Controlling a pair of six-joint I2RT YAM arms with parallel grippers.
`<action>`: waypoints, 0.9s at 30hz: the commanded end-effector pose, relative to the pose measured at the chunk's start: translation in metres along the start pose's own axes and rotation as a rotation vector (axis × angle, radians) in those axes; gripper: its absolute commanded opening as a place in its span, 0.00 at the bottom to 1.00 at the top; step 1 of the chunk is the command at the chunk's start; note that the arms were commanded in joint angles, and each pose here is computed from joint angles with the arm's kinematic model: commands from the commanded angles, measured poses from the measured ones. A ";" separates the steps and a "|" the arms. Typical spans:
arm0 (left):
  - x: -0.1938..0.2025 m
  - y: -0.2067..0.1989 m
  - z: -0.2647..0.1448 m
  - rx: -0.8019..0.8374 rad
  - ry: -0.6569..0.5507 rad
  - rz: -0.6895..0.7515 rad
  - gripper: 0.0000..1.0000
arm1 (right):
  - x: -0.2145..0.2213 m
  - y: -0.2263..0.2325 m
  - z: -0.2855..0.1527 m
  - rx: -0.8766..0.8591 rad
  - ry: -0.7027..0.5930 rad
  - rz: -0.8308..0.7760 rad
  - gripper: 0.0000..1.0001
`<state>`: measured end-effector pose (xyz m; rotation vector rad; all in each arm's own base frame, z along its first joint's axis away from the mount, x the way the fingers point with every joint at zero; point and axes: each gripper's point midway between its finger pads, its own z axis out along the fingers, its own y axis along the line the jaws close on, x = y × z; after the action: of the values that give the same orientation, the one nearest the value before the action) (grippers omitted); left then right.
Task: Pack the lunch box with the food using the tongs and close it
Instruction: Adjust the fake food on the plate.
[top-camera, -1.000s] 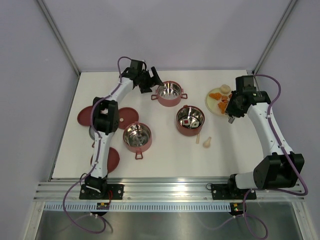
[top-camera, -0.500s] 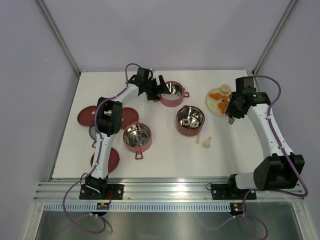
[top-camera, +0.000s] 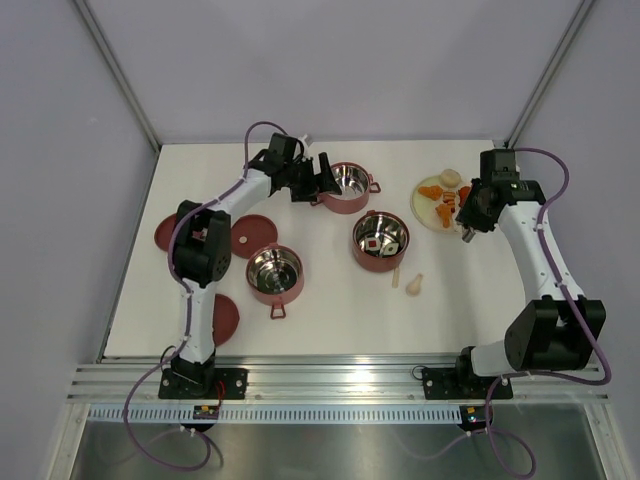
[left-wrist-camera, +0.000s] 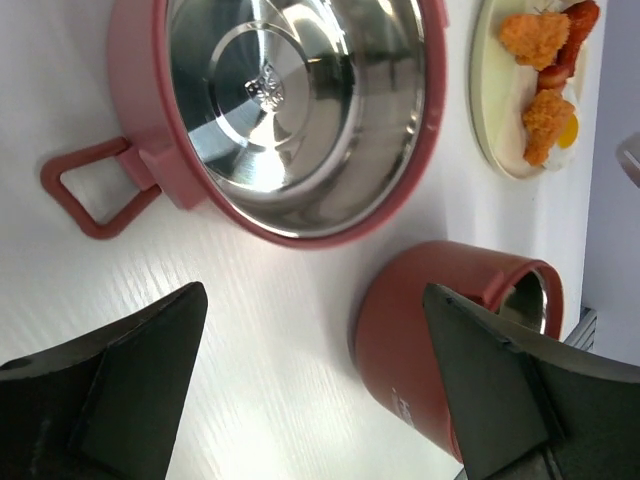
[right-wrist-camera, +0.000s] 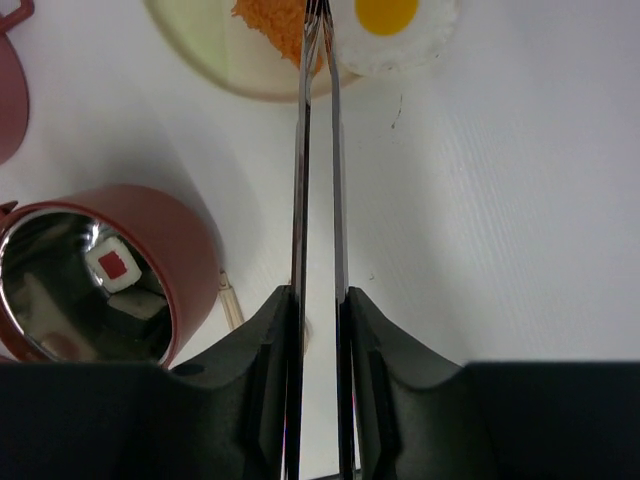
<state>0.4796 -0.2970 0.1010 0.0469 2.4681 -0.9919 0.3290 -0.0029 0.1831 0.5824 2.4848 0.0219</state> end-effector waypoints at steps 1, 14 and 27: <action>-0.023 -0.032 -0.044 0.033 -0.100 0.110 0.93 | -0.034 0.004 0.005 -0.022 -0.073 0.018 0.34; 0.005 -0.026 -0.111 -0.115 -0.121 0.080 0.94 | -0.073 0.016 0.056 -0.015 -0.034 0.015 0.39; 0.025 -0.034 -0.159 -0.149 -0.159 0.085 0.94 | -0.036 0.017 0.079 -0.051 0.064 0.023 0.37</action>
<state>0.3868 -0.2293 0.1867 0.0192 2.4377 -0.7678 0.4071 -0.0160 0.1346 0.6215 2.5532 0.0725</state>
